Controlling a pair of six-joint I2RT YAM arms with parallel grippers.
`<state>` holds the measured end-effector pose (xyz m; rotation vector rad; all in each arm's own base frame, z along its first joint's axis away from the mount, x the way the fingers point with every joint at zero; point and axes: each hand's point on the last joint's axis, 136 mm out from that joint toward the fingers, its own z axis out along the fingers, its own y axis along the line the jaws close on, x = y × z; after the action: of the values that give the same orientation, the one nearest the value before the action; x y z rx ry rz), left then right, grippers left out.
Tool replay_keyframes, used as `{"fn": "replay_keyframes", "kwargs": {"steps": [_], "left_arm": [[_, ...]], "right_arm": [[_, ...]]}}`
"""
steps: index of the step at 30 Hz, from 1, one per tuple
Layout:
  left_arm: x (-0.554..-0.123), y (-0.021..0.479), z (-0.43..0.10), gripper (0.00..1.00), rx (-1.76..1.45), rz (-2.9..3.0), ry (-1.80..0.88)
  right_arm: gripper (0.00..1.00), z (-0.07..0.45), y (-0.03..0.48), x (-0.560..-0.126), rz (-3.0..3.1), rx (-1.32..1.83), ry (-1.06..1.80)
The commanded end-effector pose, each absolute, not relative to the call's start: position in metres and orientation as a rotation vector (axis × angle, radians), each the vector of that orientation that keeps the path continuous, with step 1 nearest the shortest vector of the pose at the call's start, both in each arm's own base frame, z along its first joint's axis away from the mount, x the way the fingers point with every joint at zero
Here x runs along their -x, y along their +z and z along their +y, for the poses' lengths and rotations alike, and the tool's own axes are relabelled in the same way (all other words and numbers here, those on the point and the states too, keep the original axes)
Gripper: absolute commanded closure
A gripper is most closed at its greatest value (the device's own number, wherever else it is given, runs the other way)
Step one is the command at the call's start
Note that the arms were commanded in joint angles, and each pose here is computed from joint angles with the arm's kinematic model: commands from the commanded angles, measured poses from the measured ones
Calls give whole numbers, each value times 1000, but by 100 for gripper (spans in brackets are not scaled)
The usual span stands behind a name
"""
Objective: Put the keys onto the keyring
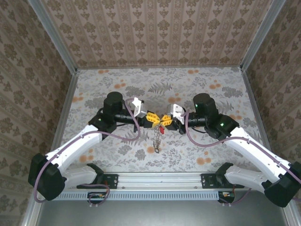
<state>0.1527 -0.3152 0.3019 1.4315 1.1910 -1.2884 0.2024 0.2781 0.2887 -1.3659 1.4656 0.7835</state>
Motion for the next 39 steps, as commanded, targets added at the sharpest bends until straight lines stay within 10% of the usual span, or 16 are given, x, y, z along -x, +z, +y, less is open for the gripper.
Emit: {"fn": "replay_keyframes", "kwargs": {"steps": [1,12,39], "left_arm": [[-148,322,-317,100,-1436,1118,-1293],[-159,276,-305,74,-1583,1417,-1051],[-172,274,-319,73,-1545,1480,-1038]], "right_arm": [[95,283,295,-201,1448,1386,795],[100,267,276,-216,1656,1452,579],[100,285,281,-224,1611,1490,426]]}}
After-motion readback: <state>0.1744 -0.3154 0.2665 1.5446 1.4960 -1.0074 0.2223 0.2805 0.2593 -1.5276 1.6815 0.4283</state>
